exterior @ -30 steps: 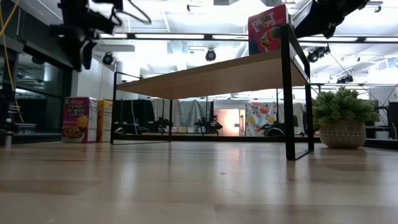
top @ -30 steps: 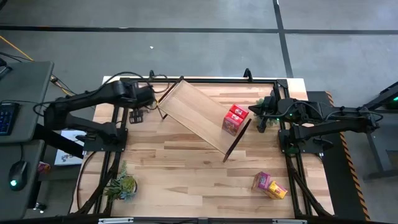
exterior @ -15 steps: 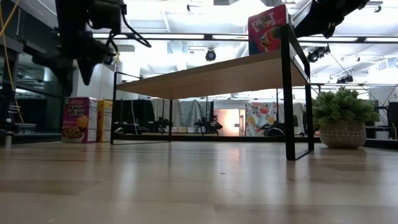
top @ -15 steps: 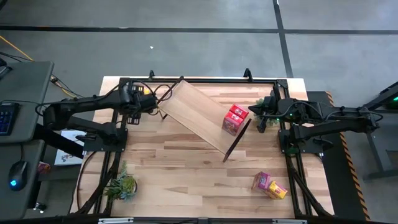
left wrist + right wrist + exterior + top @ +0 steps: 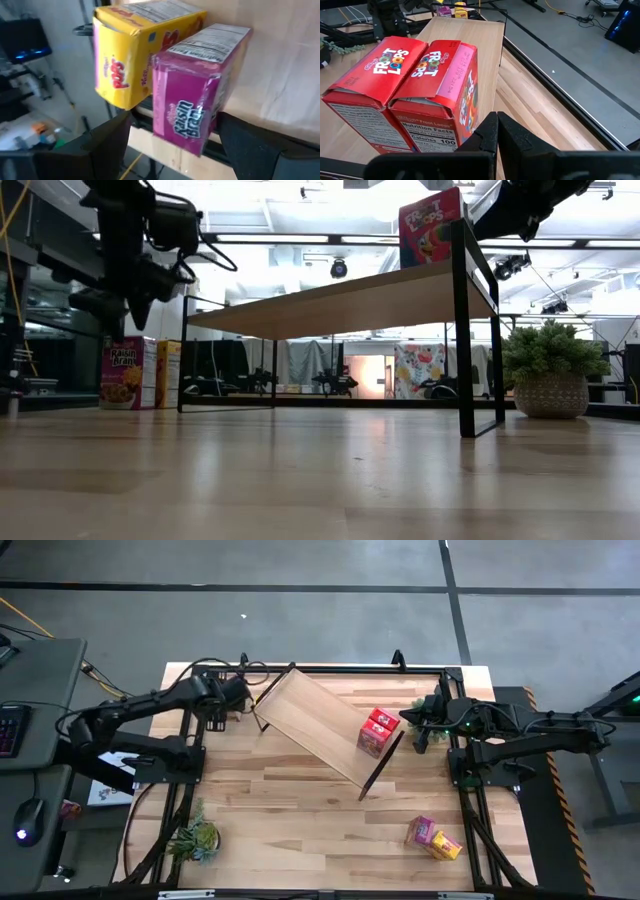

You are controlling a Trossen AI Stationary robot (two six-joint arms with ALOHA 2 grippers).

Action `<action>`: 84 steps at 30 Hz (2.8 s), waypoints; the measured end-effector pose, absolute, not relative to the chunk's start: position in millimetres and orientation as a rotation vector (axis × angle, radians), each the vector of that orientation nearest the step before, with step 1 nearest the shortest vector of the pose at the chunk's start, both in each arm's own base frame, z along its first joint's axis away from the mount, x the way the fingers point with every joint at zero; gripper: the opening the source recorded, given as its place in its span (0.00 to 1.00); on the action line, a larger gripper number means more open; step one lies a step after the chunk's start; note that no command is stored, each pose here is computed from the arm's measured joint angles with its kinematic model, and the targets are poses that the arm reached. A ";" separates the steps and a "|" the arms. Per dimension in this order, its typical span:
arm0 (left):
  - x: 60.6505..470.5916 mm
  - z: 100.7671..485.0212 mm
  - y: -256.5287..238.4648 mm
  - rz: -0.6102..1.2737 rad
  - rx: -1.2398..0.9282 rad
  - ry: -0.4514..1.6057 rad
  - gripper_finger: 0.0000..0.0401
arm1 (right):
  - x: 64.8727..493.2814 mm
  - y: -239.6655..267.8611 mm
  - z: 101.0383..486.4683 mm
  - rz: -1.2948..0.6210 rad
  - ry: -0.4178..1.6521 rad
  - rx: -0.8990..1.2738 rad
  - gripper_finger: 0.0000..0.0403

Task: Stack cereal on shelf
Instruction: Put the top purple cereal box on the shelf

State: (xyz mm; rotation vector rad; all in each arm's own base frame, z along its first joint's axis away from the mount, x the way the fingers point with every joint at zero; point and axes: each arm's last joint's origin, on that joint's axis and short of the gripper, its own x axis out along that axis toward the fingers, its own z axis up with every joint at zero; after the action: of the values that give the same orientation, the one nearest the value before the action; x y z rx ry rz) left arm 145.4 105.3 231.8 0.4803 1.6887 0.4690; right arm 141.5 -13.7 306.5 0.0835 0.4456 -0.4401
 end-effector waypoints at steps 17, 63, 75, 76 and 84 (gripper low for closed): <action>132.5 229.0 127.9 0.379 0.259 1.595 0.71 | 141.5 -13.7 306.5 -0.440 0.445 0.086 0.00; 127.5 355.7 95.5 0.513 -0.011 1.480 0.33 | 143.3 -13.7 310.0 -0.438 0.404 0.095 0.00; 169.0 442.6 66.1 0.445 0.026 0.984 0.33 | 144.1 -13.8 311.7 -0.437 0.384 0.099 0.00; 178.4 442.7 64.5 0.421 0.038 0.984 0.33 | 144.0 -13.8 311.8 -0.437 0.384 0.099 0.00; 288.9 411.5 52.2 0.165 0.258 1.144 0.33 | 144.0 -13.8 311.7 -0.436 0.385 0.095 0.00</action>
State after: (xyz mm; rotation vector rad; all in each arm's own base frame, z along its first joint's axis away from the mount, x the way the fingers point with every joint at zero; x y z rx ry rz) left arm 288.9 52.2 411.5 0.2579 1.1444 0.1649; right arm 144.0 -13.8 311.7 0.0950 0.3854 -0.4362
